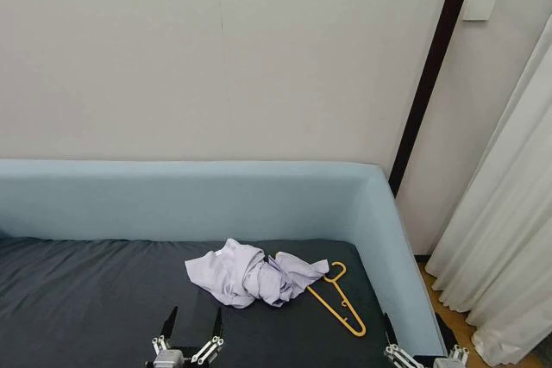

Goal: Pick up the clothes from the sofa and hang them on the clothes hanger.

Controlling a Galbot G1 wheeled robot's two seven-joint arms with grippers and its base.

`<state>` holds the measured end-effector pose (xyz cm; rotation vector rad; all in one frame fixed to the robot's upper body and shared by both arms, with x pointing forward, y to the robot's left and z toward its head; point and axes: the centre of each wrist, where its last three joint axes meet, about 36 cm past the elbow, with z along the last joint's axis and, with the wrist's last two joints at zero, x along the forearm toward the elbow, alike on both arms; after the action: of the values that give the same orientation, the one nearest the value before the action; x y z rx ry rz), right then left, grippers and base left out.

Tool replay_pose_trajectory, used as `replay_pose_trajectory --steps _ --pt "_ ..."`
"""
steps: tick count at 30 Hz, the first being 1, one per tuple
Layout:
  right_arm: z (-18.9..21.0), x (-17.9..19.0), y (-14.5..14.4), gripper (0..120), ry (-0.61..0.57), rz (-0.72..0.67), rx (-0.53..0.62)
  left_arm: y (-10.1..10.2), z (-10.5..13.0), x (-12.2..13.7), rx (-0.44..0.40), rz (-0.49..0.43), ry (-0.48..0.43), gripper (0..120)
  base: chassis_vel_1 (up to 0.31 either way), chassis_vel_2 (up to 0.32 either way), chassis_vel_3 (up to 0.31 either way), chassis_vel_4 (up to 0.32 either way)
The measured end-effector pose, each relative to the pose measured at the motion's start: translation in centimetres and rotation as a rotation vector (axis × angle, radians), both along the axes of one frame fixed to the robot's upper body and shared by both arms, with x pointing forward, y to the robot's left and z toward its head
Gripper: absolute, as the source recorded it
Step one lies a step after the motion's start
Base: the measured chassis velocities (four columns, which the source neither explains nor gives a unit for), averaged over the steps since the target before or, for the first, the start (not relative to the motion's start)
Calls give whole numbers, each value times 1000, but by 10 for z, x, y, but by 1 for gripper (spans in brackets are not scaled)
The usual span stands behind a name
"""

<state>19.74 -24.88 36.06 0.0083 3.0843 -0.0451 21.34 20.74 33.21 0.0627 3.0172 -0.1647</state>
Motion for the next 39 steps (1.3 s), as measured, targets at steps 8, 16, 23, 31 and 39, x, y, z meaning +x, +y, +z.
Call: replay_pose_trajectory --steps 8,16,23,31,39 --pt "-7 4 -5 100 52 9 8 4 -8 -1 5 -11 30 100 0 0 0 0" --pt "6 18 -12 100 147 73 61 4 -22 -6 21 -20 65 100 0 0 0 0" --pt "22 49 -38 100 296 159 28 7 -44 -7 45 -58 113 100 0 0 0 0" --pt "28 155 -31 100 482 288 77 8 -55 -22 42 -23 149 100 0 0 0 0" --pt "14 260 25 100 587 338 145 7 -57 -26 39 4 157 100 0 0 0 0"
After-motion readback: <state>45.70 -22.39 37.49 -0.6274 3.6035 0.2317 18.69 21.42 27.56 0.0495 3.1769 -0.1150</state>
